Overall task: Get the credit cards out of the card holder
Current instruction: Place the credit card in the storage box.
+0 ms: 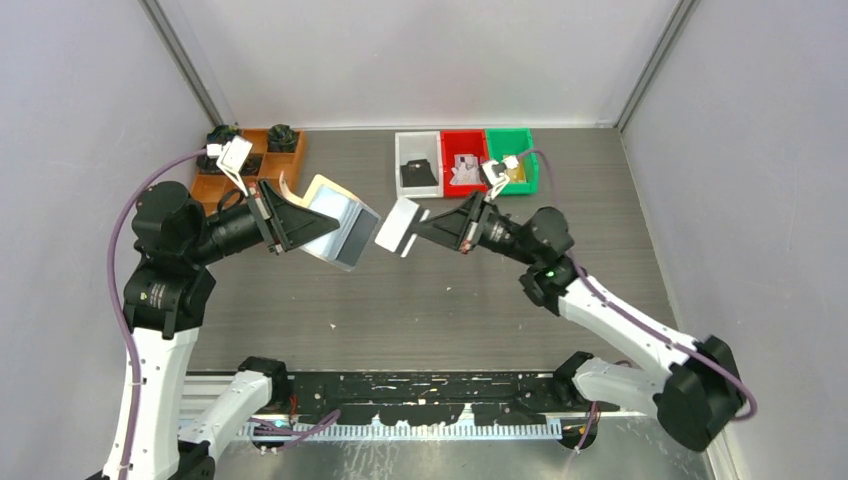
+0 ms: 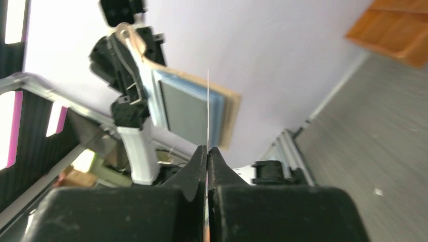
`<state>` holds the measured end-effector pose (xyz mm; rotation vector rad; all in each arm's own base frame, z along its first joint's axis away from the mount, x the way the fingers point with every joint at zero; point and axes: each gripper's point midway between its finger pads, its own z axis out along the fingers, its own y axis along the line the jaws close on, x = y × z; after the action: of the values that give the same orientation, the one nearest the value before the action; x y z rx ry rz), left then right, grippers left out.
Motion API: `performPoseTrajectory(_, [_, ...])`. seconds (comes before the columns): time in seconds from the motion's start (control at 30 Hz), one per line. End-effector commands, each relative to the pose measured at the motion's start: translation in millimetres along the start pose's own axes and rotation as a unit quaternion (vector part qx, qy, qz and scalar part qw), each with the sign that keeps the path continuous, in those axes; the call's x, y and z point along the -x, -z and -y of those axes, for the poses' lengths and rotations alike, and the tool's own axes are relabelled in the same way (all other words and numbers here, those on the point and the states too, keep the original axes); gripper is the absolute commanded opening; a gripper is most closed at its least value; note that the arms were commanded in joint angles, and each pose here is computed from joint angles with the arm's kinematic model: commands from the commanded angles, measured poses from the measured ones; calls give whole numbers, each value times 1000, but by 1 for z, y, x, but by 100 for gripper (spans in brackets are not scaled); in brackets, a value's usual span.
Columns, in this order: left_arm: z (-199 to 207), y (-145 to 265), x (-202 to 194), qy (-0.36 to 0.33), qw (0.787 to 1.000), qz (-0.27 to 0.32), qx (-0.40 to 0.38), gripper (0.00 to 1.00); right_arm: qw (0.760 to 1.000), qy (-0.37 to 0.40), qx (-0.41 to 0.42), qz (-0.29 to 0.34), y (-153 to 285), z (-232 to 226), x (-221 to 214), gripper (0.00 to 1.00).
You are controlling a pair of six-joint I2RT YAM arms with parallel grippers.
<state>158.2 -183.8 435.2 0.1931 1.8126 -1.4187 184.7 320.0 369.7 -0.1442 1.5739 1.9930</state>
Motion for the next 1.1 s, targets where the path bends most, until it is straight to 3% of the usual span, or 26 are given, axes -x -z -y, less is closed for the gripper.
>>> performPoseTrajectory(0.0, [3,6,3,-63,998,10,6,0,993,66,-91,-31,27,15,9,1])
performPoseTrajectory(0.1, [-1,7,-1,-70,997,5,10,0,979,110,-172,-29,34,44,37,1])
performPoseTrajectory(0.33, [0,11,-12,-76,997,-9,4,0,923,106,-366,-53,39,155,119,1])
performPoseTrajectory(0.5, [4,14,-19,-80,997,-18,-6,0,893,107,-433,-62,29,233,174,1])
performPoseTrajectory(0.67, [5,15,-23,-73,997,-22,-16,0,882,96,-457,-64,18,282,206,1])
performPoseTrajectory(0.87, [9,15,-24,-80,996,-27,-23,0,874,88,-474,-56,33,304,233,1])
performPoseTrajectory(1.07, [2,14,-28,-79,996,-36,-20,0,892,49,-447,-37,58,298,252,1])
